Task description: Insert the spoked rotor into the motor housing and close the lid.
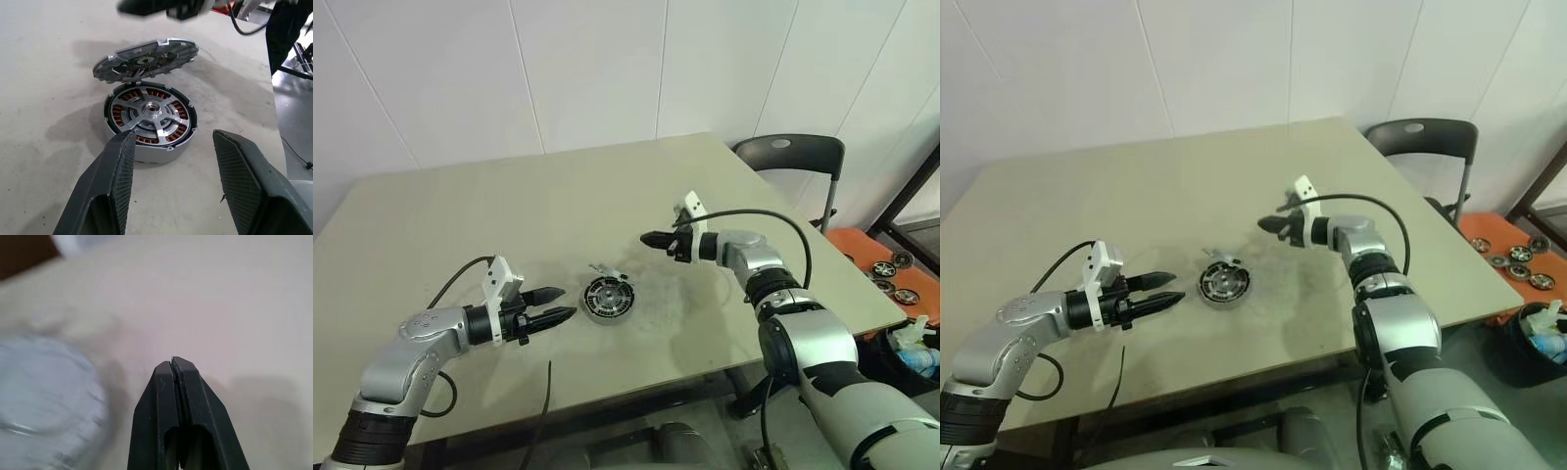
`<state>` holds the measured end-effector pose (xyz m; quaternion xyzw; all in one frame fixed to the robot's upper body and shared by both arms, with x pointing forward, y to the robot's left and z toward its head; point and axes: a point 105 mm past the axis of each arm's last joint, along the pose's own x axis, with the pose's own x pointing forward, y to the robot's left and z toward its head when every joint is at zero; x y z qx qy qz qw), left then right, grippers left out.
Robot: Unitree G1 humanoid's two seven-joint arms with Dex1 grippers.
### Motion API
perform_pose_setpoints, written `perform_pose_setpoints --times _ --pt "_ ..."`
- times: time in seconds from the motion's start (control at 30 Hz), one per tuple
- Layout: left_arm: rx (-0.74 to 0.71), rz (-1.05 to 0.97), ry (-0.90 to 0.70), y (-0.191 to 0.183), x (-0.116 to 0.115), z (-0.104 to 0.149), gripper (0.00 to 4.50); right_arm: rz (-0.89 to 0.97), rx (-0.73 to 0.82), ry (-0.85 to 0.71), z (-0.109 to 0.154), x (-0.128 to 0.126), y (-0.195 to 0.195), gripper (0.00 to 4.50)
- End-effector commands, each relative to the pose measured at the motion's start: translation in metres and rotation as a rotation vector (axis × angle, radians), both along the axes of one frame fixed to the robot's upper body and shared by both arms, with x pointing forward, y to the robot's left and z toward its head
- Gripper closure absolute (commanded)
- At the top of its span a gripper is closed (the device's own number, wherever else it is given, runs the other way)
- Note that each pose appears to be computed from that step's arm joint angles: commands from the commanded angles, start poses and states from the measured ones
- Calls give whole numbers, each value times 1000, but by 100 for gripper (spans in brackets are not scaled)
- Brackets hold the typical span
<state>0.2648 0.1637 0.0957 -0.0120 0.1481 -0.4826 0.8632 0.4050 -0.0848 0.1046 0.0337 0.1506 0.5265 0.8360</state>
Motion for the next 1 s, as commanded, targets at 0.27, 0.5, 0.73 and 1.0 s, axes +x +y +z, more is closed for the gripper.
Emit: perform_pose_setpoints --times 0.27,0.5,0.73,1.0 --pt "-1 -11 -46 0 4 11 182 266 64 67 13 -34 29 448" --pt "-3 -16 -45 -4 5 10 182 380 63 18 24 -55 64 448" --pt "-9 -12 -45 -6 5 9 182 329 -40 -55 1 -47 77 448" --pt "-13 0 -32 -4 0 6 182 299 -81 -39 -18 -45 71 448"
